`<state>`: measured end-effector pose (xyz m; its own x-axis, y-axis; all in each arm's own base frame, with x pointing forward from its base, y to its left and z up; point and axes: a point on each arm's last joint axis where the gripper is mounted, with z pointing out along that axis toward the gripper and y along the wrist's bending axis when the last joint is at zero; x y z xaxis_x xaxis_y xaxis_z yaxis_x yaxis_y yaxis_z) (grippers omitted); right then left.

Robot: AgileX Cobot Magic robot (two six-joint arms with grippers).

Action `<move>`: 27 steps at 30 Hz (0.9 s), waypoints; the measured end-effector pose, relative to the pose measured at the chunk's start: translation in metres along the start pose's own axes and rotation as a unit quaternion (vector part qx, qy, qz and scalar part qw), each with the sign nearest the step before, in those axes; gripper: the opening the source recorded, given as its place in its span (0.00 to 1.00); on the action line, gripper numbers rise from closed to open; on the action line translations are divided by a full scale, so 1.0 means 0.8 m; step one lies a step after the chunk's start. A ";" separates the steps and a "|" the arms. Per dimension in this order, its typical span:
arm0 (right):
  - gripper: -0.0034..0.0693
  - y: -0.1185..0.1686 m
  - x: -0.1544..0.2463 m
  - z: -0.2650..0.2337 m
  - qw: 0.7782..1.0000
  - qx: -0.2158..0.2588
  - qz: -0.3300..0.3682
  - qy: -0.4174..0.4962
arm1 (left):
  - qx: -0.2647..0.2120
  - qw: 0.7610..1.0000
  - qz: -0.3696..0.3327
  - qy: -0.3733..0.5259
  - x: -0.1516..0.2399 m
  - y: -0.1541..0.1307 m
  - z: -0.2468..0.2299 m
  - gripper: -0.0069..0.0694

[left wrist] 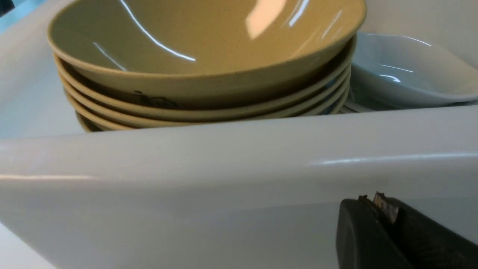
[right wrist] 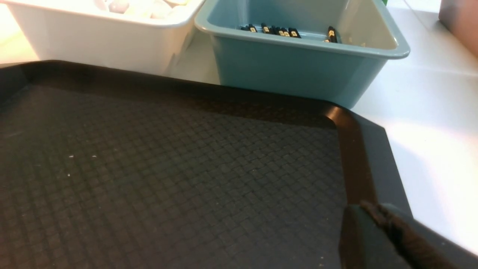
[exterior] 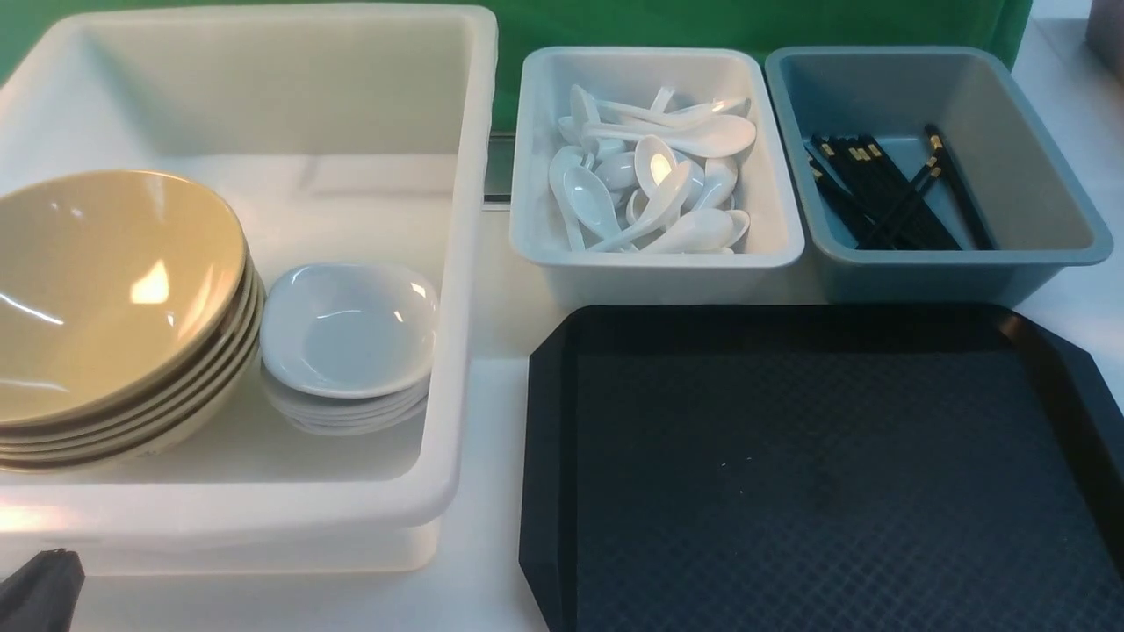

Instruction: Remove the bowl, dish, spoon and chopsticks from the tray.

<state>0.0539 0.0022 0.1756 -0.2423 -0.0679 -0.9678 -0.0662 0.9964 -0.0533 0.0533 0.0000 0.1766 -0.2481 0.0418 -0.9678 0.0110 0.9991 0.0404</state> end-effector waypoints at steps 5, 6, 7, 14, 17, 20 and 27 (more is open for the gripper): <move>0.16 0.000 0.000 0.000 1.000 0.000 0.000 0.000 | 0.008 1.000 0.003 -0.001 0.000 -0.002 0.000 0.08; 0.16 0.000 0.000 0.000 1.000 0.000 0.000 0.000 | 0.009 1.000 0.003 -0.001 0.000 -0.002 0.000 0.08; 0.16 0.000 0.000 0.000 1.000 0.000 0.000 0.000 | 0.009 1.000 0.003 -0.002 0.000 -0.002 0.000 0.08; 0.17 0.000 0.000 0.000 1.000 0.000 0.000 0.000 | 0.010 1.000 -0.001 -0.003 0.000 -0.002 0.000 0.08; 0.18 0.000 0.000 0.000 1.000 0.000 0.000 0.000 | 0.010 1.000 -0.001 -0.003 0.000 -0.002 0.000 0.08; 0.18 0.000 0.000 0.000 1.000 0.000 0.000 0.000 | 0.010 1.000 -0.001 -0.003 -0.001 -0.002 0.000 0.08; 0.18 0.000 0.000 0.000 1.000 0.000 0.000 0.000 | 0.010 1.000 0.000 -0.003 -0.001 -0.002 0.000 0.08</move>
<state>0.0539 0.0022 0.1756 -0.2423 -0.0679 -0.9678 -0.0662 0.9964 -0.0533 0.0535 -0.0019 0.1769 -0.2415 0.0427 -0.9695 0.0312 0.9989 0.0362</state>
